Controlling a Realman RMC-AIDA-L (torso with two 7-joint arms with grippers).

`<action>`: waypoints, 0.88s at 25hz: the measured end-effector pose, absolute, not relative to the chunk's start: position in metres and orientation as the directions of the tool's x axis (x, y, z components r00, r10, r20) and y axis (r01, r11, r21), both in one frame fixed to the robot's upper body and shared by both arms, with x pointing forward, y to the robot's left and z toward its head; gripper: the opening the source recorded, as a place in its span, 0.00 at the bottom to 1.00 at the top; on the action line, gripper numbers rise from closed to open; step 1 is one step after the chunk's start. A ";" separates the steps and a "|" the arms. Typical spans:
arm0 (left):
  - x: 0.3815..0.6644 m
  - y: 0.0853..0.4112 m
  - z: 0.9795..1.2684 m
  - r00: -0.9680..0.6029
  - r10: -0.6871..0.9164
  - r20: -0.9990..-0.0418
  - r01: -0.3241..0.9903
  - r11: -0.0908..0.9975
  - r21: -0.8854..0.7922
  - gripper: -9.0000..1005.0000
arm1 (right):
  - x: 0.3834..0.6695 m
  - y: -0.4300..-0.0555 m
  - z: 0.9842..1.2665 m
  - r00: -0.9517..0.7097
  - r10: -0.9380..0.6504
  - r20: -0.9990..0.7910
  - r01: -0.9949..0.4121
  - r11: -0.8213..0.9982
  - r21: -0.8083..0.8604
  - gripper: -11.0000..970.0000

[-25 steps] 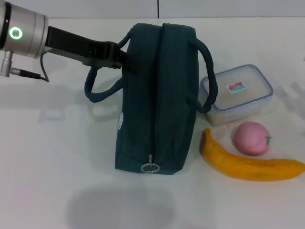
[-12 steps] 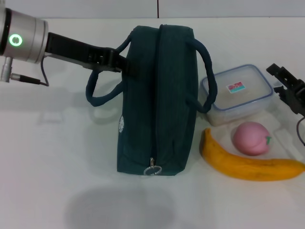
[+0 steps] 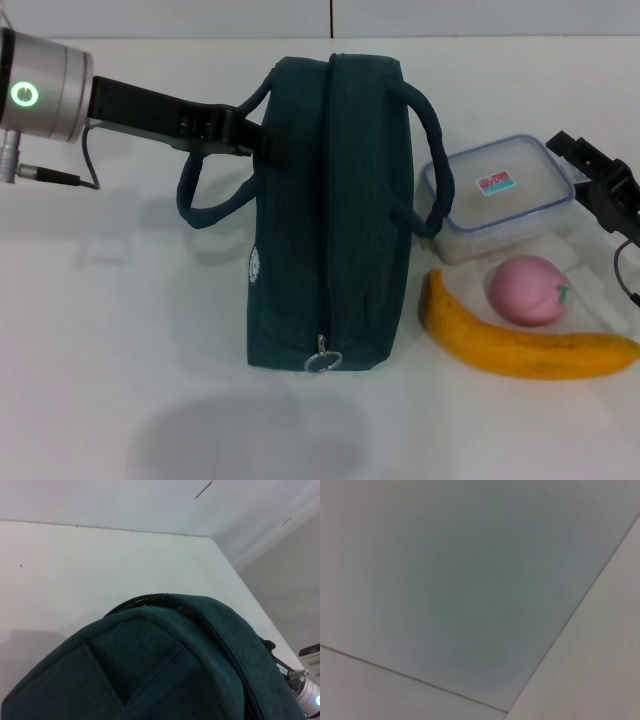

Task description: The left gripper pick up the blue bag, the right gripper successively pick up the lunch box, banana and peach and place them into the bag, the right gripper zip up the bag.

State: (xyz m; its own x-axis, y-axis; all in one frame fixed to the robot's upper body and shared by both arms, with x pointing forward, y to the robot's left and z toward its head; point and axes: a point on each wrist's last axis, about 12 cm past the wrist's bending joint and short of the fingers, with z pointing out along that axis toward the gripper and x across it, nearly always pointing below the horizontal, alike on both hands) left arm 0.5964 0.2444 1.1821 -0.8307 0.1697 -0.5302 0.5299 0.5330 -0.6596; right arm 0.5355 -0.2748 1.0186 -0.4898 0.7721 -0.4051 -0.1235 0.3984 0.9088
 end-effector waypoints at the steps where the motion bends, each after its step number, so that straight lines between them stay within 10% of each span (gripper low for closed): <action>1: 0.596 0.245 1.181 -0.832 0.167 -0.529 0.528 0.531 -0.662 0.05 | 0.536 -0.275 1.019 -0.490 0.772 -0.406 -0.122 0.400 0.908 0.76; 6: 0.594 0.244 1.180 -0.835 0.164 -0.525 0.524 0.526 -0.669 0.05 | 0.540 -0.279 1.021 -0.482 0.766 -0.425 -0.131 0.417 0.900 0.58; 8: 0.594 0.244 1.179 -0.835 0.163 -0.525 0.524 0.526 -0.670 0.05 | 0.541 -0.280 1.022 -0.483 0.763 -0.430 -0.134 0.421 0.897 0.36; 22: 0.596 0.240 1.182 -0.827 0.174 -0.535 0.538 0.521 -0.662 0.05 | 0.542 -0.281 1.024 -0.498 0.734 -0.461 -0.160 0.445 0.881 0.12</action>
State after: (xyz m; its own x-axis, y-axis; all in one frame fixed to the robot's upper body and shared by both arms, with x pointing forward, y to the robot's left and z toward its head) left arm 0.5955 0.2402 1.1825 -0.8268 0.1742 -0.5349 0.5383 0.5211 -0.6624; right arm 0.5424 -0.2813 1.0243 -0.4985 0.7340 -0.4612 -0.1600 0.4450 0.8811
